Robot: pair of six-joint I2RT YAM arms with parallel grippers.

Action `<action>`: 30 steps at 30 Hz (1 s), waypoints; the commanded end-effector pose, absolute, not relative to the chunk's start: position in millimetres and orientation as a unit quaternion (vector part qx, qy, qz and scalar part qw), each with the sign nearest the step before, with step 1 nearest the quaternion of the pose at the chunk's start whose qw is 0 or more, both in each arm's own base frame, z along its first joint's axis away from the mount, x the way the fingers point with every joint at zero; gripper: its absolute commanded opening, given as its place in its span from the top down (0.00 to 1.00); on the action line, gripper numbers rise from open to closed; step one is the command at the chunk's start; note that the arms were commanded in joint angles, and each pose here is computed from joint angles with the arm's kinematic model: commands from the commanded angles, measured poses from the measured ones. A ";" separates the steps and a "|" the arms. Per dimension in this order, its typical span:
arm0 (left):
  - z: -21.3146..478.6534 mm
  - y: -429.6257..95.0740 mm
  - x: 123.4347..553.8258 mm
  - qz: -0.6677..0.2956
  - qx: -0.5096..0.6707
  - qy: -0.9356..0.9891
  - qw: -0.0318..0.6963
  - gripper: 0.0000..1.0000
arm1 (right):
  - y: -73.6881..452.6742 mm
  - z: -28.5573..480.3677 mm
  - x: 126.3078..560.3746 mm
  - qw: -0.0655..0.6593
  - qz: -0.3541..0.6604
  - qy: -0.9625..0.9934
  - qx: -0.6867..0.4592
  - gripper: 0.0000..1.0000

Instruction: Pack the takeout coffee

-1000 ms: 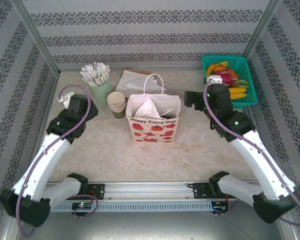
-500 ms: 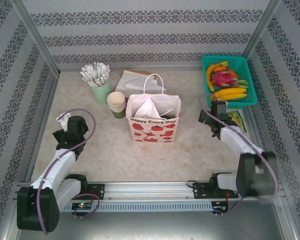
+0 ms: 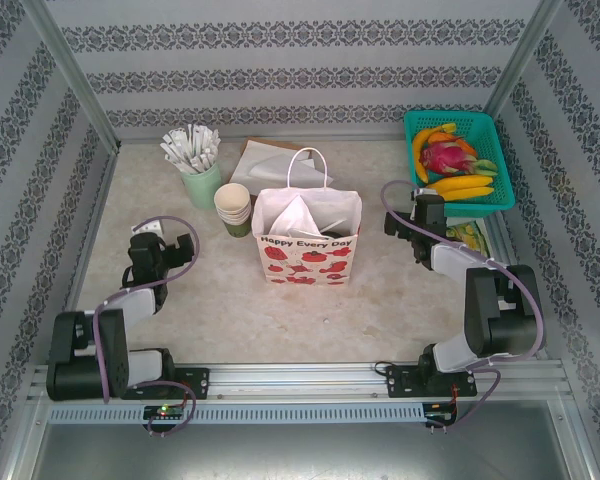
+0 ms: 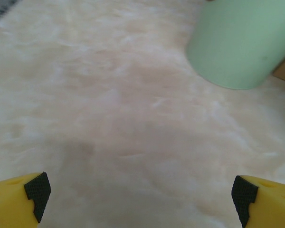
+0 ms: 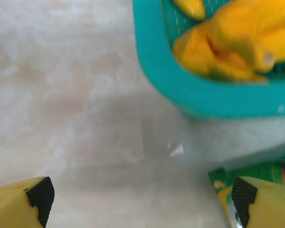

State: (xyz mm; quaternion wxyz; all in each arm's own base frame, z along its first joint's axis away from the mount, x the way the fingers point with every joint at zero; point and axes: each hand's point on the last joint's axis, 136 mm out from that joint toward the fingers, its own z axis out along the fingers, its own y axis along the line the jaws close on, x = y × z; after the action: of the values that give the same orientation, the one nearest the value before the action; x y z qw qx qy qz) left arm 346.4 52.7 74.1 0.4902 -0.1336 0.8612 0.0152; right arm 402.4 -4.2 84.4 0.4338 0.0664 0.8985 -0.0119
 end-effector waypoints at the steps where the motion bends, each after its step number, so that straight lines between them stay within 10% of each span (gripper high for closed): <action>1: 106.2 36.5 381.4 -0.036 -0.091 0.831 0.547 0.00 | -1.1 107.9 408.6 0.505 -0.015 0.863 0.032 0.02; 30: 84.6 25.9 395.2 0.068 -0.062 0.825 0.557 0.00 | -11.5 107.2 395.2 0.592 -0.029 0.804 0.048 0.02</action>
State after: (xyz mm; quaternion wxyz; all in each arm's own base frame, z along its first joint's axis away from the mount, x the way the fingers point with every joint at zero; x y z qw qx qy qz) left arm 392.5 24.2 82.2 0.5578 -0.0664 0.8251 0.0610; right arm 389.6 -11.8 95.6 0.5764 0.0382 0.8154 -0.0382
